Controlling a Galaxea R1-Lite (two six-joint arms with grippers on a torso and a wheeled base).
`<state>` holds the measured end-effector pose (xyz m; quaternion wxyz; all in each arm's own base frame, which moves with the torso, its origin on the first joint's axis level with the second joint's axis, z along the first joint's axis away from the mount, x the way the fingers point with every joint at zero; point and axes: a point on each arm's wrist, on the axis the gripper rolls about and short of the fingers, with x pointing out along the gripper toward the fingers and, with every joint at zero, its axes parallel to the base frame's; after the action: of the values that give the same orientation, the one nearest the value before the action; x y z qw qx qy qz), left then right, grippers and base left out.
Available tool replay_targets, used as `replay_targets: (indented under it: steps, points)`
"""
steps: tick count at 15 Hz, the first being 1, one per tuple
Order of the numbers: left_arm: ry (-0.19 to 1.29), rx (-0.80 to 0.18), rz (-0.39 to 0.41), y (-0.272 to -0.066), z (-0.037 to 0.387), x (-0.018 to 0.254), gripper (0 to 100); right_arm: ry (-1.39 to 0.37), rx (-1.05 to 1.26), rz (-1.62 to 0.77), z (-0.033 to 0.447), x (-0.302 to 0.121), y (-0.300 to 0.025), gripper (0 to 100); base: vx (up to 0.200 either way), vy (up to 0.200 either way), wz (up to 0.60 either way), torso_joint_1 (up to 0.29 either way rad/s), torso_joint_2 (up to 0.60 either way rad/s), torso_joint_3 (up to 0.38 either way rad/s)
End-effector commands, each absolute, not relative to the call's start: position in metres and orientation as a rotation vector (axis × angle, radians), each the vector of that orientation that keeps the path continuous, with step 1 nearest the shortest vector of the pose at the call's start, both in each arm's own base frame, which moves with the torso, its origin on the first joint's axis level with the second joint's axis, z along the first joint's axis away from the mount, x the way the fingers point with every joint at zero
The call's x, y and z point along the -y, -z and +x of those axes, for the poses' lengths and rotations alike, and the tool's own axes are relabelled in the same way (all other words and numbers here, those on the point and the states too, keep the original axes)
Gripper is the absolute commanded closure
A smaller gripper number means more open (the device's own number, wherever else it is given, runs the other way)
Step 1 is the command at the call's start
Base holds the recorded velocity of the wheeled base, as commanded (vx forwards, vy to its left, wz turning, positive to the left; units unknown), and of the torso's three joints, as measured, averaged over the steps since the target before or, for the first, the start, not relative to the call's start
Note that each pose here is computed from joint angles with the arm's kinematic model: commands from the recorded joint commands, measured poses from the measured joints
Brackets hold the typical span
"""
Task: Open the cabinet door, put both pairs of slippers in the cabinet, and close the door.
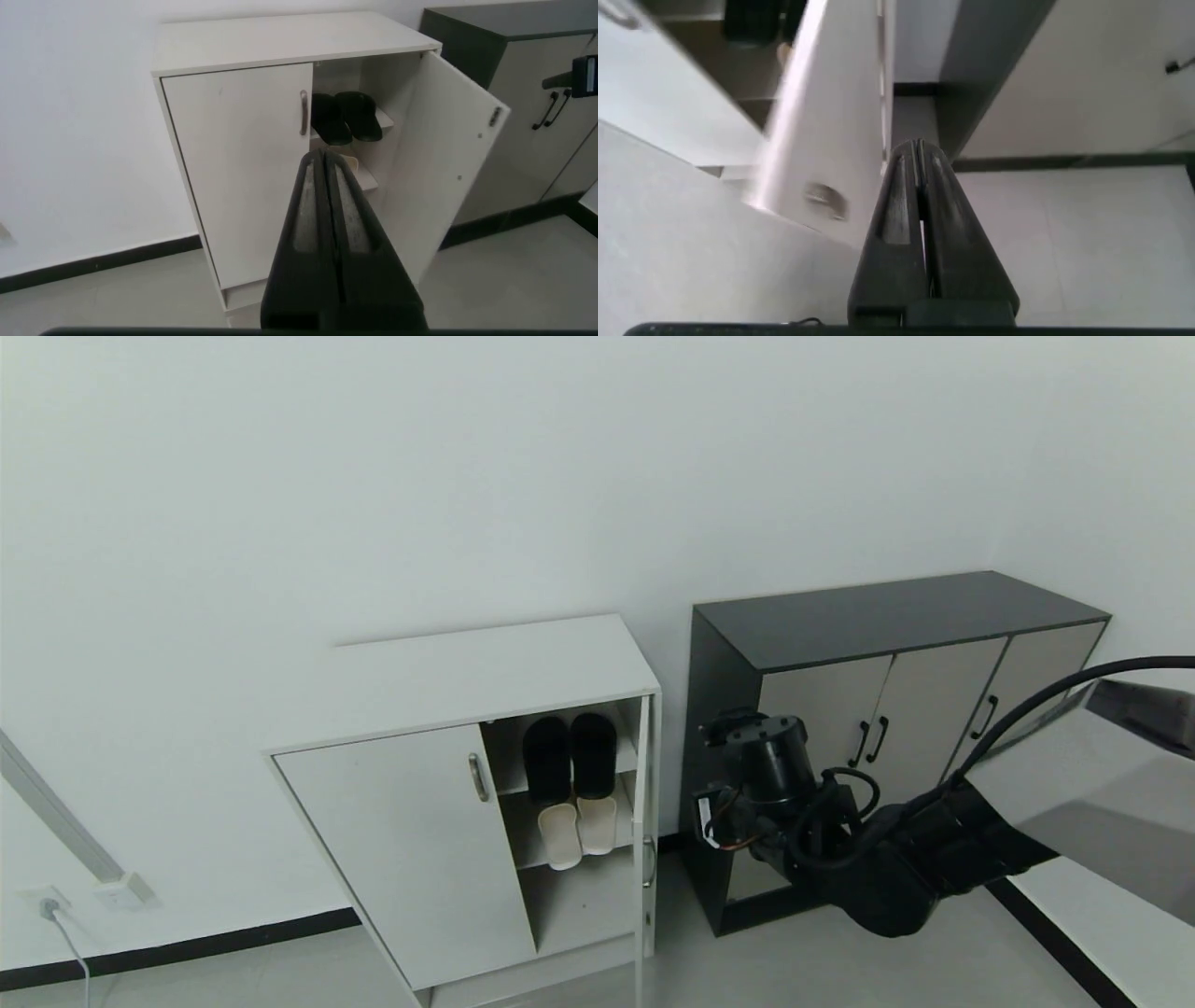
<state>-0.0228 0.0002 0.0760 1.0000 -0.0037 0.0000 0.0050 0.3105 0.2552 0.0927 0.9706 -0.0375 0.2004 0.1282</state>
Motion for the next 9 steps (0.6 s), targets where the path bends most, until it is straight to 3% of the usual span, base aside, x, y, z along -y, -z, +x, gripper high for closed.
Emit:
replay_targets:
  steps: [1, 6, 9]
  points:
    - [-0.011, 0.000, -0.008, -0.0759, -0.0228, -0.0002, 100, -0.284, -0.381, -0.080, 0.2981, -0.2547, -0.0997, 100, 0.000, 0.000, 0.00, 0.000, 0.00, 0.000]
    - [-0.011, 0.000, -0.008, -0.0759, -0.0228, -0.0002, 100, -0.300, -0.362, -0.085, 0.2928, -0.2565, -0.0963, 100, 0.000, 0.000, 0.00, 0.000, 0.00, 0.000]
    - [-0.011, 0.000, -0.008, -0.0759, -0.0228, -0.0002, 100, -0.304, -0.369, -0.090, 0.2914, -0.2568, -0.0943, 100, 0.000, 0.000, 0.60, -0.002, 0.00, 0.001]
